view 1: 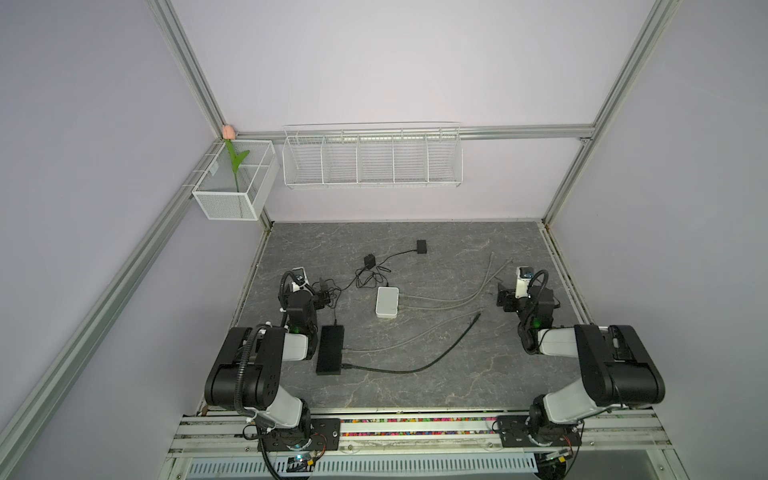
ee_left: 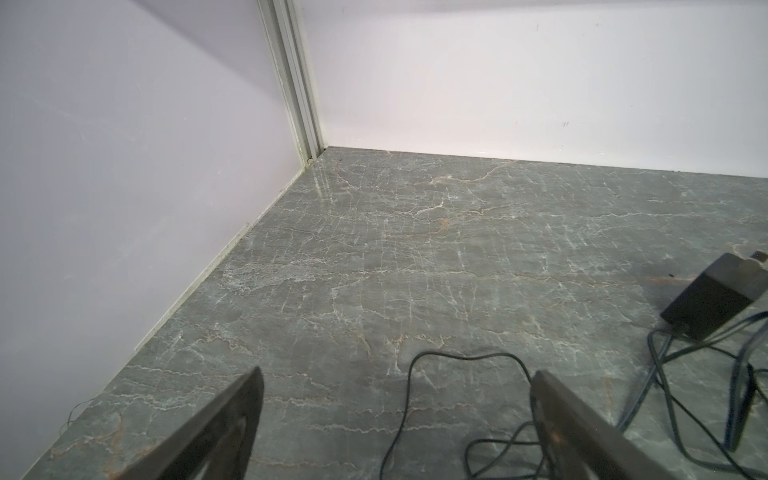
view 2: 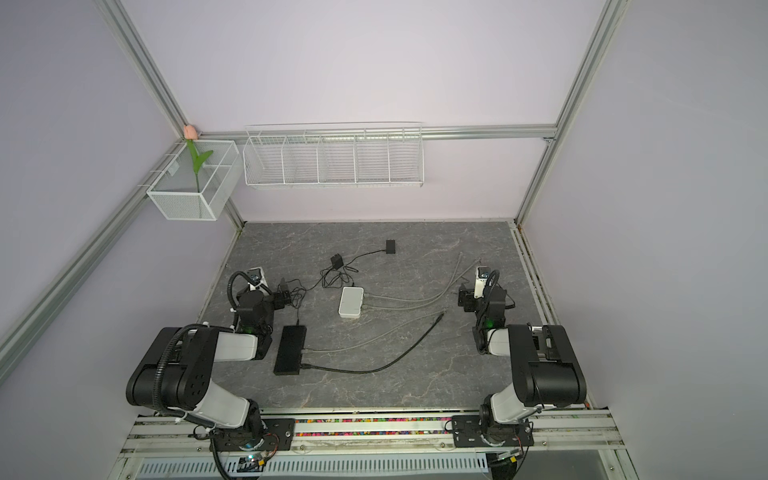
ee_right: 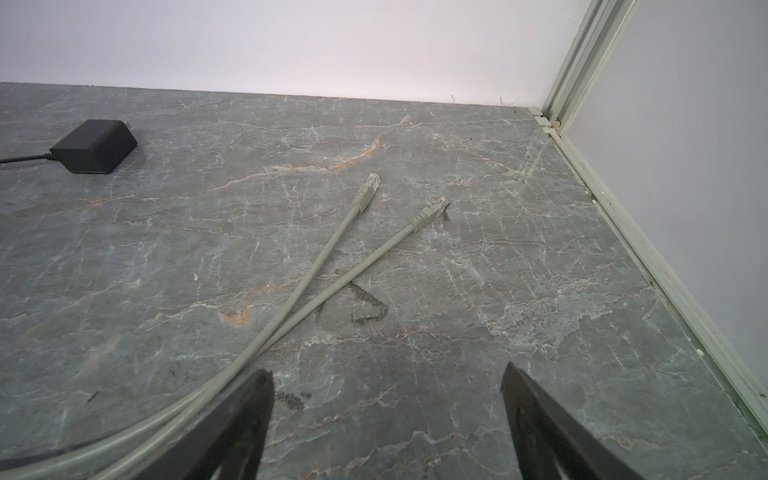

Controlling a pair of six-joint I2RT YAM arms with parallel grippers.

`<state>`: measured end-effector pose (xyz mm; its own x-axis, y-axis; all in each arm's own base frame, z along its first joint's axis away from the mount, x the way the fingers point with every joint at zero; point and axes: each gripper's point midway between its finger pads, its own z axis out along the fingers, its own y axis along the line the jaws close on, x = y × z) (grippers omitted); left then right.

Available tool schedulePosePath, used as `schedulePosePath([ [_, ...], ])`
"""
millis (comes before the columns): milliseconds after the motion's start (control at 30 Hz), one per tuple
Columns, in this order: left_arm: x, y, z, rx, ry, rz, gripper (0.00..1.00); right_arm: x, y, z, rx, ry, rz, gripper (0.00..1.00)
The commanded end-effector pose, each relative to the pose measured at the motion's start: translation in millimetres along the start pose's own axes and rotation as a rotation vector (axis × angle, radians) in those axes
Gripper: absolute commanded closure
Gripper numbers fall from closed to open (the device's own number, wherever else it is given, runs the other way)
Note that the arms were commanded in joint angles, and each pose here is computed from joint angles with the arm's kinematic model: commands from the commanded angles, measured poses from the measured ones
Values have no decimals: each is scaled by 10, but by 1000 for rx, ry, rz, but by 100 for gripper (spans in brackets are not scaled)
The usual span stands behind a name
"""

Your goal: Insert the plug into the switch port

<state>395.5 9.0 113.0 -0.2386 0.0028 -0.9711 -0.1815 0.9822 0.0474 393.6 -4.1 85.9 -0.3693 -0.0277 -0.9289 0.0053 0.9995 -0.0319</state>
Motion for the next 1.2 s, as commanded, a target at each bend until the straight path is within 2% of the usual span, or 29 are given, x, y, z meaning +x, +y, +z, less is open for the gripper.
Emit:
schedulePosePath([
  [0,-60,-15,23,5,-13,-4,1,-68,13,-6,-11,-18,1,11],
  [1167,-52,-14,28,8,-8,-5,1,-66,17,-6,-3,-17,-7,11],
])
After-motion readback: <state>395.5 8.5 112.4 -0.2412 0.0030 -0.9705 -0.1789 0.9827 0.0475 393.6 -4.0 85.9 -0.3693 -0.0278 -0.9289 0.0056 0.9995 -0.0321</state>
